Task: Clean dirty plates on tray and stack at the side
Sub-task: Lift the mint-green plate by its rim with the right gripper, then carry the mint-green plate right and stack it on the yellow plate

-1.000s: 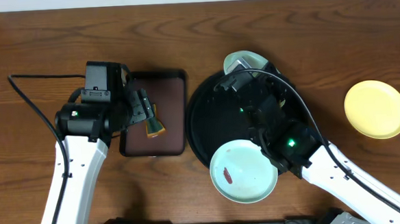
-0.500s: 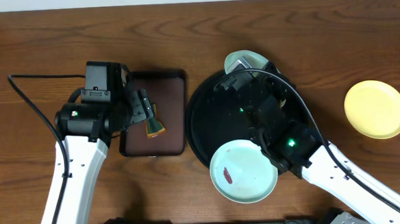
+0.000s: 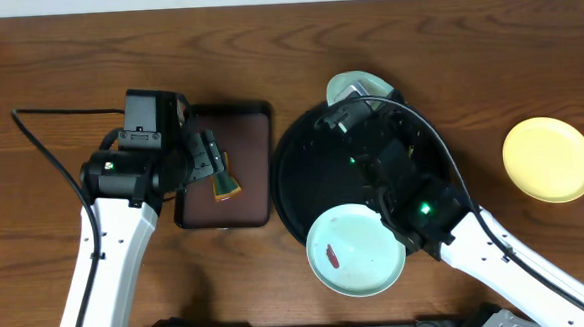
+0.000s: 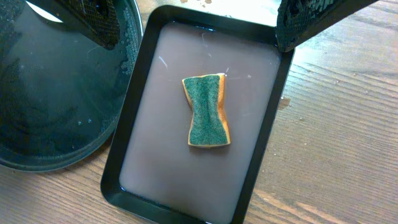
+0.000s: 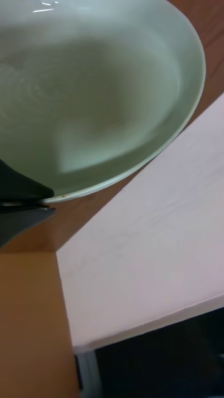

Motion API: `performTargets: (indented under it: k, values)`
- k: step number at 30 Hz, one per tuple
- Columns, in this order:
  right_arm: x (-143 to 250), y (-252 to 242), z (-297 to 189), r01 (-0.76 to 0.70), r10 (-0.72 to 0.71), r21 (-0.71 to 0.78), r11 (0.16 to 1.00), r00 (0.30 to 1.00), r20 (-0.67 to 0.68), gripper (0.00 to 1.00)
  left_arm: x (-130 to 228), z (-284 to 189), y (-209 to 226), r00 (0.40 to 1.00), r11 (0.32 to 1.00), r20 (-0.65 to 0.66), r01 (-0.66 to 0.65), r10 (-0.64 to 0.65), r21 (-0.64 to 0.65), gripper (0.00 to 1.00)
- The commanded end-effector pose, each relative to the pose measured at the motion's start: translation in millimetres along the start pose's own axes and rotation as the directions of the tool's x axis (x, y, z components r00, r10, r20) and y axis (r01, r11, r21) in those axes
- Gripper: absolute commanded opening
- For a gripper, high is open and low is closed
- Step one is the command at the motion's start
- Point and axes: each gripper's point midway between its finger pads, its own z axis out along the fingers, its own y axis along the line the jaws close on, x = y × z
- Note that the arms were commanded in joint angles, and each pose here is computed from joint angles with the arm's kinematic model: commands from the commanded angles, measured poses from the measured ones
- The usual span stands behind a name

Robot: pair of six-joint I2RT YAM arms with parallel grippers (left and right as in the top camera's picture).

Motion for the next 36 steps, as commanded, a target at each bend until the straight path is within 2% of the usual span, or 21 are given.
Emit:
performTargets:
  k: [1, 5, 8, 9, 11, 13, 14, 16, 19, 22, 25, 29, 34, 35, 36]
  values:
    - [-1.5, -2.3, 4.0, -0.079, 0.079, 0.024, 0.997, 0.997, -0.015, 0.01, -5.8, -6.4, -2.6, 1.000, 1.000, 0.020, -0.010, 0.009, 0.010, 0.81]
    - [3.6, 0.8, 7.7, -0.084, 0.085, 0.028, 0.996, 0.996, -0.038, 0.01, -5.8, -6.4, -2.6, 1.000, 1.000, 0.020, -0.010, 0.009, 0.010, 0.81]
    - [6.0, 3.5, 10.8, -0.143, 0.144, 0.021, 0.989, 0.989, -0.045, 0.01, -5.8, -6.4, -2.6, 1.000, 1.000, 0.020, -0.010, 0.009, 0.010, 0.81]
    - [4.9, 10.5, 10.3, -0.109, 0.109, -0.017, 0.994, 0.993, -0.039, 0.01, -5.8, -6.4, -2.6, 1.000, 1.000, 0.020, -0.010, 0.009, 0.010, 0.81]
    - [9.5, -2.8, 13.7, -0.132, 0.135, 0.050, 0.990, 0.989, -0.058, 0.01, -5.8, -6.4, -2.6, 1.000, 1.000, 0.020, -0.010, 0.009, 0.010, 0.81]
    - [5.0, 5.3, 14.3, -0.094, 0.094, -0.003, 0.996, 0.995, -0.037, 0.01, -5.8, -6.4, -2.6, 1.000, 1.000, 0.020, -0.010, 0.009, 0.010, 0.81]
    - [6.2, 0.8, 14.4, -0.078, 0.079, 0.022, 0.997, 0.996, -0.045, 0.01, -5.8, -6.4, -2.6, 1.000, 1.000, 0.020, -0.010, 0.009, 0.010, 0.81]
    - [7.6, -2.7, 15.1, -0.141, 0.143, 0.041, 0.989, 0.989, -0.049, 0.01, -5.8, -6.4, -2.6, 1.000, 1.000, 0.020, -0.010, 0.009, 0.010, 0.81]
    - [11.7, 4.9, 14.7, -0.147, 0.148, 0.012, 0.989, 0.987, -0.063, 0.01, -5.8, -6.4, -2.6, 1.000, 1.000, 0.020, -0.010, 0.009, 0.010, 0.81]
    - [21.2, 1.1, 19.1, -0.265, 0.267, 0.034, 0.964, 0.959, -0.091, 0.01, -5.7, -6.4, -2.6, 1.000, 1.000, 0.020, -0.010, 0.009, 0.010, 0.81]
    - [41.9, -0.3, 26.4, -0.419, 0.423, 0.061, 0.906, 0.893, -0.150, 0.01, -5.8, -6.4, -2.6, 1.000, 1.000, 0.020, -0.010, 0.009, 0.010, 0.81]
    - [66.8, 4.5, 38.8, -0.545, 0.535, 0.028, 0.838, 0.811, -0.238, 0.01, -5.8, -6.4, -2.6, 1.000, 1.000, 0.020, -0.010, 0.009, 0.010, 0.81]
    - [102.7, 11.2, 57.1, -0.787, 0.713, -0.032, 0.616, 0.574, -0.402, 0.01, -5.8, -6.4, -2.6, 1.000, 1.000, 0.020, -0.010, 0.009, 0.010, 0.81]
    - [108.3, 12.0, 61.4, -0.832, 0.736, -0.053, 0.552, 0.516, -0.438, 0.01, -5.8, -6.4, -2.6, 1.000, 1.000, 0.020, -0.010, 0.009, 0.010, 0.81]
    - [116.1, 10.1, 66.8, -0.889, 0.765, -0.069, 0.453, 0.428, -0.481, 0.01, -5.8, -6.4, -2.6, 1.000, 1.000, 0.020, -0.010, 0.009, 0.010, 0.81]
